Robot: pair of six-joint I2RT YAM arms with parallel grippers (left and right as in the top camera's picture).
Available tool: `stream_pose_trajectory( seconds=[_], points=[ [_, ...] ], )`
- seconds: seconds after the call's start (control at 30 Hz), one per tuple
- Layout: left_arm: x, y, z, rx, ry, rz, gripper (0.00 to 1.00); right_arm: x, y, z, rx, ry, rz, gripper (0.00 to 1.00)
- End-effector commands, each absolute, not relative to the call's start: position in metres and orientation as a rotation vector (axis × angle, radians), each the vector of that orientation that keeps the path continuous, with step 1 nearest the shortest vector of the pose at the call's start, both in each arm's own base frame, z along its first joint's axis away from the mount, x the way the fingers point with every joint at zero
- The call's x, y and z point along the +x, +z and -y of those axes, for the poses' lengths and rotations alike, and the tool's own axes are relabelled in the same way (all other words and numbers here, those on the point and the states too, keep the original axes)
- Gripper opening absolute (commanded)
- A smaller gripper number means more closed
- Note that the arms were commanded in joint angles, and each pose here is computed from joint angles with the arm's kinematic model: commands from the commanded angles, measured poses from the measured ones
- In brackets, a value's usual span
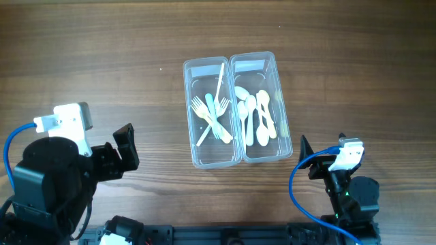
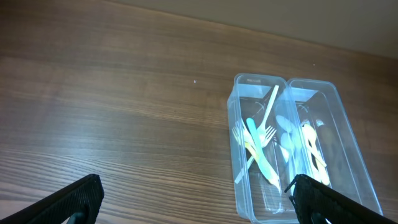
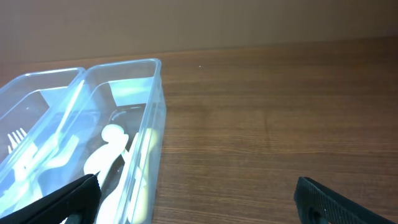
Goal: Pack container
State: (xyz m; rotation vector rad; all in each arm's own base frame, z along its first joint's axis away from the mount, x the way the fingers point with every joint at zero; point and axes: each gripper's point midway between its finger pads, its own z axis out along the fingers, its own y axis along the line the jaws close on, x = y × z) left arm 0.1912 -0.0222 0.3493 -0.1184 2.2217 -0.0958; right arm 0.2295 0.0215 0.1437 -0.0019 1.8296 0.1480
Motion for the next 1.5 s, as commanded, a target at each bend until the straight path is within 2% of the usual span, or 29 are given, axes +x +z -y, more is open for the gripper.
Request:
stream_pose_trajectory(
  seconds=[0.0, 0.57, 0.7, 0.83, 1.1, 1.47],
  points=[
    [0.191, 0.35, 0.021, -0.111, -0.088, -2.219, 1.0, 0.23, 0.145, -0.018, 0.025, 0.137, -1.815, 1.0],
    [0.191, 0.349, 0.021, -0.11, -0.087, -2.222, 1.0, 0.23, 0.145, -0.018, 0.025, 0.137, -1.816, 1.0],
    [0.2, 0.345, 0.013, -0.199, -0.125, -2.146, 1.0, 0.23, 0.145, -0.018, 0.025, 0.137, -1.815, 1.0],
    [0.218, 0.301, 0.01, -0.243, -0.196, -1.98, 1.0, 0.23, 0.145, -0.018, 0.025, 0.137, -1.815, 1.0],
    [0.216, 0.197, 0.012, -0.233, -0.231, -1.92, 1.0, 0.23, 0.145, -0.018, 0.025, 0.137, -1.815, 1.0],
    [0.218, 0.135, 0.003, -0.271, -0.205, -1.901, 1.0, 0.23, 0.145, -0.018, 0.025, 0.137, -1.815, 1.0]
  ],
)
